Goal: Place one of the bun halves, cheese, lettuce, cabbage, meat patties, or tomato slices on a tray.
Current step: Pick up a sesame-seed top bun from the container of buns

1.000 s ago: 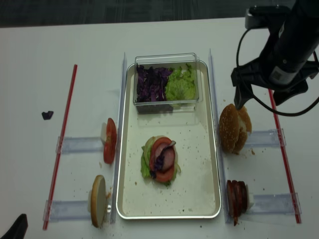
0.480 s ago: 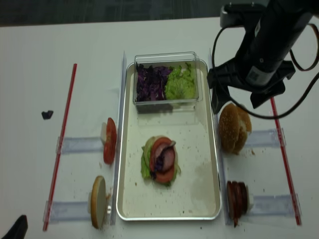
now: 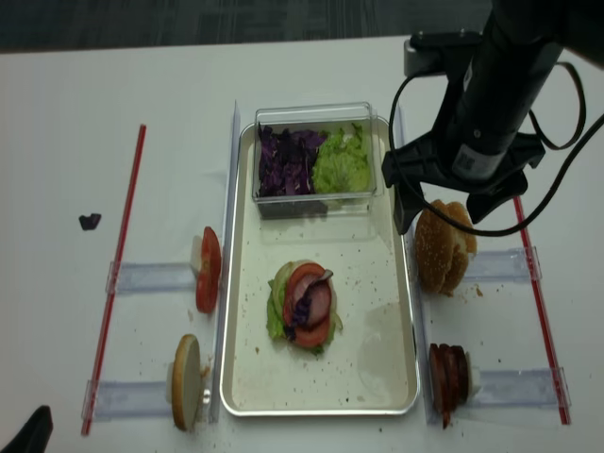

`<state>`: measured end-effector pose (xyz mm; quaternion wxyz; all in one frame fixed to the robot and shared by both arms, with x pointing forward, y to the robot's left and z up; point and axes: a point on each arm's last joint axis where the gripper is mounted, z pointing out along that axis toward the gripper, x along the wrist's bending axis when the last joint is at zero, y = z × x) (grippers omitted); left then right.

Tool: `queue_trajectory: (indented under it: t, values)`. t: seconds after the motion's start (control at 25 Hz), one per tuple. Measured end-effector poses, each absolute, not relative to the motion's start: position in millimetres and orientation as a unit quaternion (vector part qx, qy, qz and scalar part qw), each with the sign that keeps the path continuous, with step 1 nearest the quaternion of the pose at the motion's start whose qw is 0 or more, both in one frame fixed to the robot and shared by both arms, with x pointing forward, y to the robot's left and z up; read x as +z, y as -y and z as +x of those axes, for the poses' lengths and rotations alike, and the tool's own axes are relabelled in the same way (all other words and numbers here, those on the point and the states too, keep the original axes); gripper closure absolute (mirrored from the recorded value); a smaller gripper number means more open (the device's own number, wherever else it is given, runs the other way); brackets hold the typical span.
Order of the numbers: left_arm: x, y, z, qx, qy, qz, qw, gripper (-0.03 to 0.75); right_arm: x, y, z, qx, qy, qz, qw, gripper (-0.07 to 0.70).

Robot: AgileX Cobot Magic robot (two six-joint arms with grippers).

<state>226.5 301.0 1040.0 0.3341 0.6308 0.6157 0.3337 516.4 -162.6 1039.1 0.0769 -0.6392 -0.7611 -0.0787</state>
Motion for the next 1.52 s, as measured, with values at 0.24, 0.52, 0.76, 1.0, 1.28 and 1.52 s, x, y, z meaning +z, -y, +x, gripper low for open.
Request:
queue_trajectory:
  t: [0.24, 0.52, 0.76, 1.0, 1.28, 1.52]
  values:
    - [1040.0, -301.0, 226.5, 0.334, -0.616, 0.631, 0.334, 0.224, 1017.9, 158.9, 525.3, -0.049, 0.756, -0.647, 0.092, -0.046]
    - [1040.0, -301.0, 226.5, 0.334, -0.616, 0.631, 0.334, 0.224, 1006.1, 156.3, 532.4, -0.049, 0.753, -0.65, 0.091, -0.046]
    - [1040.0, -301.5, 226.5, 0.336, -0.616, 0.631, 0.332, 0.224, 998.2, 154.1, 537.7, -0.049, 0.751, -0.652, 0.09, -0.036]
    - [1040.0, -301.0, 226.5, 0.334, -0.616, 0.631, 0.334, 0.224, 992.1, 152.9, 541.0, -0.049, 0.75, -0.653, 0.09, 0.065]
    - [1040.0, -301.0, 226.5, 0.334, -0.616, 0.631, 0.334, 0.224, 989.9, 152.5, 542.1, -0.048, 0.75, -0.654, 0.089, 0.139]
    - [1040.0, -301.0, 226.5, 0.334, -0.616, 0.631, 0.334, 0.224, 982.1, 151.8, 544.1, -0.038, 0.749, -0.654, 0.093, 0.144]
